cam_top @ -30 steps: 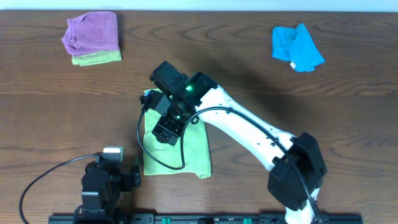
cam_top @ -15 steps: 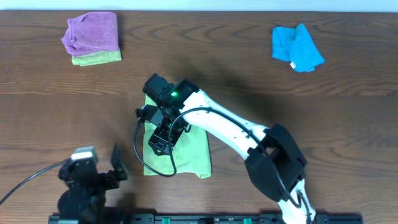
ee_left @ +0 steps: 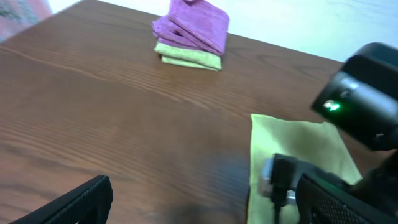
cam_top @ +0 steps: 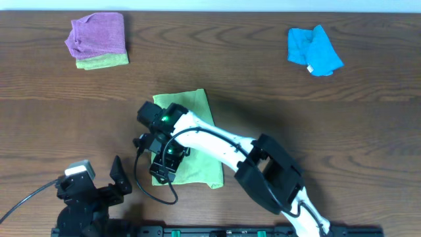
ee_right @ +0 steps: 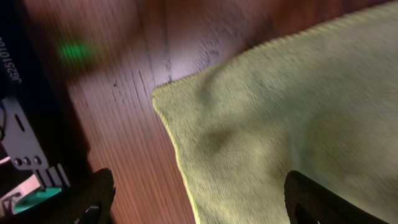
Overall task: Fold the cloth
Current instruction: 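Lay the green cloth flat at center, pulling it toward the left, then regrasp the green cloth corner with the right gripper and lift it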
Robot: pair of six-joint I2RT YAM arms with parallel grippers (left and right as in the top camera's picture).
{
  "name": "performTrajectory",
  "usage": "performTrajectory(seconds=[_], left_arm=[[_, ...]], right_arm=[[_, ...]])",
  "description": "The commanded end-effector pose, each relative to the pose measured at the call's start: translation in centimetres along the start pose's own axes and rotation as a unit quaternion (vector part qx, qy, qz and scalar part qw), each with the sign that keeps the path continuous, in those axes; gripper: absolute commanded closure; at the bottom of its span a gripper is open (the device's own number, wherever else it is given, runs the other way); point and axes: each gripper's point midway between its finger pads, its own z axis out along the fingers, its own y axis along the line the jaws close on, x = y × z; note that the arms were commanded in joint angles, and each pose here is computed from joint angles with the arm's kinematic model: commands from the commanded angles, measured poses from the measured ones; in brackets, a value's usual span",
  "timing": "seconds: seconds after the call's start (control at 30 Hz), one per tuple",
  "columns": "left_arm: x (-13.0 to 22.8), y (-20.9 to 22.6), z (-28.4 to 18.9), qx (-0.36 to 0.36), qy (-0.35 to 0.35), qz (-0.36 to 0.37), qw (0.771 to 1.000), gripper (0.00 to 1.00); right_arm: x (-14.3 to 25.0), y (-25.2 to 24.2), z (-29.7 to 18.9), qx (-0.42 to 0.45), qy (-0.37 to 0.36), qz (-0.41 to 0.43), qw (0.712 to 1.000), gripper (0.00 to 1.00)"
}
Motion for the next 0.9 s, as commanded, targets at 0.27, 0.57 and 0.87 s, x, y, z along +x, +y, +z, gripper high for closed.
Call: performTrajectory(seconds=[0.27, 0.57, 0.87], left_arm=[[0.1, -1.5, -0.2, 0.041, 0.011, -0.010, 0.999, 0.05], [0.1, -1.5, -0.2, 0.041, 0.011, -0.010, 0.999, 0.05], [0.1, -1.5, -0.2, 0.041, 0.011, -0.010, 0.999, 0.05]], right_arm=[[-1.0, -0.1, 2.3, -0.004, -0.009, 0.007, 1.000, 0.12], [-1.9, -1.6, 3.1, 0.027, -0.021, 0.004, 0.999, 0.14], [-1.3, -2.5, 6.2, 0.023, 0.001, 0.018, 1.000, 0.21]])
